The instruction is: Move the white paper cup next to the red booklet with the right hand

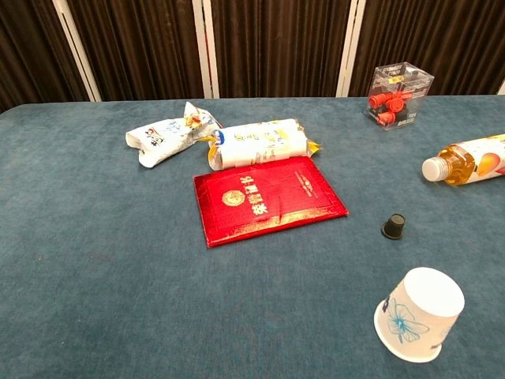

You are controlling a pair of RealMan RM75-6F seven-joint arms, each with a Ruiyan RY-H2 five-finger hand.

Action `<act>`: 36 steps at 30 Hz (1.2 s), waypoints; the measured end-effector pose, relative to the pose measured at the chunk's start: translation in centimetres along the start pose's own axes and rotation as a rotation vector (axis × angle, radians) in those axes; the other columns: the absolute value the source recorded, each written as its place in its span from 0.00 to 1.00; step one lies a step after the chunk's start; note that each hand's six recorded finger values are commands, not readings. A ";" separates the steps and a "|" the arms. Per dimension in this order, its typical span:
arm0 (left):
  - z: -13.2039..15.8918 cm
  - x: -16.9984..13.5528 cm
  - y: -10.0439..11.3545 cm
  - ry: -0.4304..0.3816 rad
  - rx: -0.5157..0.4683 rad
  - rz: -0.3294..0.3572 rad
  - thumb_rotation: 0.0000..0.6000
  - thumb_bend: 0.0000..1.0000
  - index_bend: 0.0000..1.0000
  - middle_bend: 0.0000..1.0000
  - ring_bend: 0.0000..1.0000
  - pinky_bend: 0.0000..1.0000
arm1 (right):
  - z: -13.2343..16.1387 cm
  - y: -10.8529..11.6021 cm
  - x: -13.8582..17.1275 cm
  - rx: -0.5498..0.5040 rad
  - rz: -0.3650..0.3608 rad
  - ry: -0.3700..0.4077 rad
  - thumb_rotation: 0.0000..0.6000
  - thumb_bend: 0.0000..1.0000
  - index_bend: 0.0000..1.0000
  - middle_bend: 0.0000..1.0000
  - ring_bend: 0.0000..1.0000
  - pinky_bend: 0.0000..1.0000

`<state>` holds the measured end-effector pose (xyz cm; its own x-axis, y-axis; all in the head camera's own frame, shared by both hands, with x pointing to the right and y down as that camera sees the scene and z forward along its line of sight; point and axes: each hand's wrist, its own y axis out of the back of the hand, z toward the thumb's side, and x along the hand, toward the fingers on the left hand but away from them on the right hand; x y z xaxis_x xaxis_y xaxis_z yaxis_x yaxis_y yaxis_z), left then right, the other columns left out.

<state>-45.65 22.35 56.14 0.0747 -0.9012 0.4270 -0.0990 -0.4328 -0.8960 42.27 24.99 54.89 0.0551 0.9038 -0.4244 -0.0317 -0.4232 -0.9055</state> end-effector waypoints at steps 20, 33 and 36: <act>-0.2 0.1 -0.2 0.006 -0.001 -0.008 1.00 0.00 0.00 0.00 0.00 0.02 | 1.2 0.2 -0.4 -0.068 -0.002 0.059 1.00 0.33 0.00 0.00 0.00 0.12; 0.2 0.2 -0.4 -0.003 0.001 -0.007 1.00 0.00 0.00 0.00 0.00 0.02 | 6.5 1.0 -2.8 -0.098 0.021 0.461 1.00 0.33 0.00 0.00 0.03 0.21; 0.2 0.2 -0.4 0.000 0.000 -0.005 1.00 0.00 0.00 0.00 0.00 0.02 | 8.2 1.1 -3.1 -0.097 0.045 0.590 1.00 0.33 0.00 0.00 0.05 0.23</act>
<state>-45.43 22.34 56.61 0.0750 -0.8992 0.4312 -0.0990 -0.4370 -0.8940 33.84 22.31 55.27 0.6014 0.7088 -0.3687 0.0428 -0.4894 -0.8710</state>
